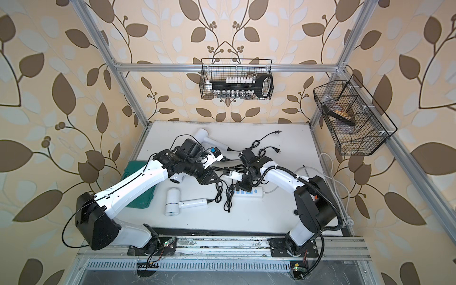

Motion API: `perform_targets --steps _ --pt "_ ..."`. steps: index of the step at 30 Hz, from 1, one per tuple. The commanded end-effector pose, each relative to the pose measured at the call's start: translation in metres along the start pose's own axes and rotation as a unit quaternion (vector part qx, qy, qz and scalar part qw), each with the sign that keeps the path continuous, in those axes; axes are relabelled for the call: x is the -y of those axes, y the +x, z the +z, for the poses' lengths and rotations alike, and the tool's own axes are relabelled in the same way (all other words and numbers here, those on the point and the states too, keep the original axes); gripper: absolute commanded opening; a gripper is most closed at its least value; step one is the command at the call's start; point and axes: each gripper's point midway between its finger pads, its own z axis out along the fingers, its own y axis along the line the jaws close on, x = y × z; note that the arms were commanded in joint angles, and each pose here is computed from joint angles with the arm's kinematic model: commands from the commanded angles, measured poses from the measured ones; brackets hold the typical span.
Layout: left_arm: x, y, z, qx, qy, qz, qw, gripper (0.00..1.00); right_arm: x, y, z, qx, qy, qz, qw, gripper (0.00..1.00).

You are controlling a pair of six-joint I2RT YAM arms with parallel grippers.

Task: Charge the blow dryers
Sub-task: Insert the plug into the socket.

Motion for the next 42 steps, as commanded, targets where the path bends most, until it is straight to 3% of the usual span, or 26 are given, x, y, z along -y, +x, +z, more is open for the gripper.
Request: perform_targets --steps 1,8,23,42 --pt "0.009 -0.004 -0.003 0.009 0.014 0.008 1.000 0.34 -0.018 0.024 0.006 -0.032 -0.034 0.006 0.999 0.00" --pt "0.010 -0.005 -0.003 0.009 0.015 0.008 1.000 0.34 -0.015 0.037 0.005 -0.051 -0.023 0.013 0.998 0.00" --pt "0.010 -0.003 -0.003 0.006 0.014 0.008 1.000 0.35 -0.024 0.004 0.010 -0.006 -0.042 0.006 0.999 0.00" --pt "0.010 -0.003 -0.003 0.006 0.014 0.009 1.000 0.34 -0.020 0.032 0.013 -0.057 -0.017 0.015 0.998 0.00"
